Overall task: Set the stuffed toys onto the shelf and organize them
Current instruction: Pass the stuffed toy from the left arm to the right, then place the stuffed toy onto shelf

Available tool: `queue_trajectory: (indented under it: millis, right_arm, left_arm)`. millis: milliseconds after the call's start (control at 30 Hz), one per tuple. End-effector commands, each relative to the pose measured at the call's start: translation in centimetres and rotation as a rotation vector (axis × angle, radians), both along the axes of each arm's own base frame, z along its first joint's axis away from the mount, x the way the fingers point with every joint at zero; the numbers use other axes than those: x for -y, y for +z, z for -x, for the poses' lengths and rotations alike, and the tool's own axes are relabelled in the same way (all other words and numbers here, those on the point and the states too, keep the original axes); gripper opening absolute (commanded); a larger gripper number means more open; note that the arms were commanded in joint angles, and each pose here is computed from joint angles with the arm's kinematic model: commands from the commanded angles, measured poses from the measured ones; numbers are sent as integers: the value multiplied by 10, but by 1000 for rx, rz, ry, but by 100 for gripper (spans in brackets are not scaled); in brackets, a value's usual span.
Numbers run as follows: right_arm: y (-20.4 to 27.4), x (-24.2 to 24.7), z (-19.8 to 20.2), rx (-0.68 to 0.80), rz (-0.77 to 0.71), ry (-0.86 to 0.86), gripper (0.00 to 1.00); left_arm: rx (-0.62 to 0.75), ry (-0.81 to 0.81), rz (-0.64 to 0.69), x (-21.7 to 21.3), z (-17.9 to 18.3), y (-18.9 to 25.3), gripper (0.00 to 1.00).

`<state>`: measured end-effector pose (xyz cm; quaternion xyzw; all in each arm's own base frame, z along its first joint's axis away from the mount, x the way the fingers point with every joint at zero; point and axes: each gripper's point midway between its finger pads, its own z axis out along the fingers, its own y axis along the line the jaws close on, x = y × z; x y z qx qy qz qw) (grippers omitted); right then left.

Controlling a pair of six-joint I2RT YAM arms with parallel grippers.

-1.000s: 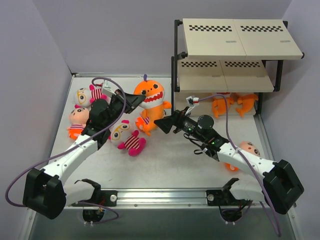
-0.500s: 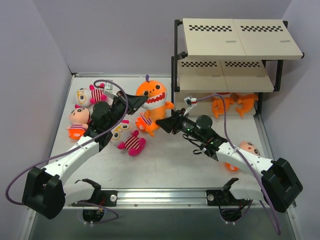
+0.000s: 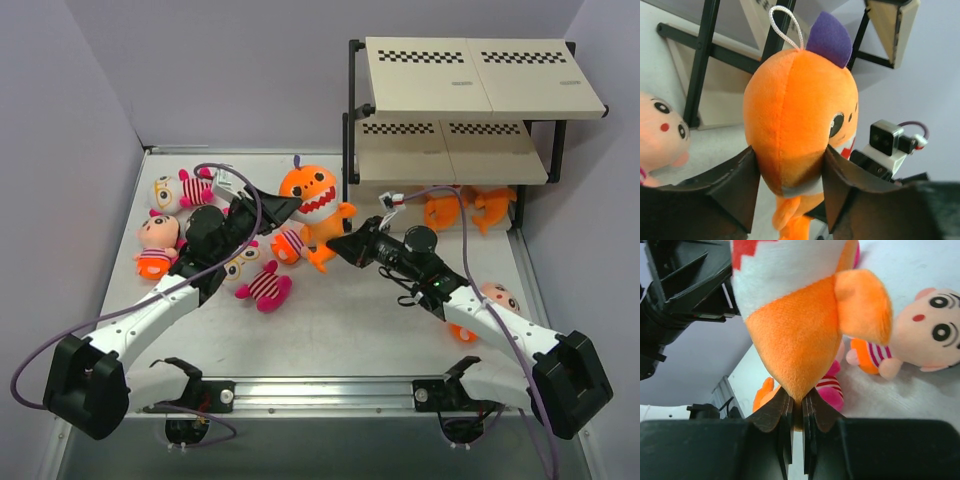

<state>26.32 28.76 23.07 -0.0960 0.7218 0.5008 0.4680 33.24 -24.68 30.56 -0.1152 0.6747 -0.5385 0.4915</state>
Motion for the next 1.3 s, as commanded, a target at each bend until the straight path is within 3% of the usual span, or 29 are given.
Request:
queue_trajectory:
  millis: [0, 67, 267, 633, 933, 1267]
  right_arm:
    - [-1, 18, 3, 7, 45, 27, 0]
    - [-21, 24, 10, -46, 105, 67, 0]
    - [-54, 39, 31, -155, 180, 75, 0]
    - [-83, 76, 23, -214, 239, -63, 0]
    - [-70, 100, -15, -131, 150, -208, 0]
    - [-69, 118, -58, -41, 114, -337, 0]
  left_arm:
    - [82, 47, -62, -12, 2, 23, 59]
    - [80, 67, -111, -17, 2, 19, 67]
    - [72, 128, -227, -38, 2, 11, 79]
    - [35, 296, -536, -112, 18, -14, 82]
    - [58, 443, -742, -171, 41, -25, 84]
    - [76, 473, -816, -182, 39, -34, 85]
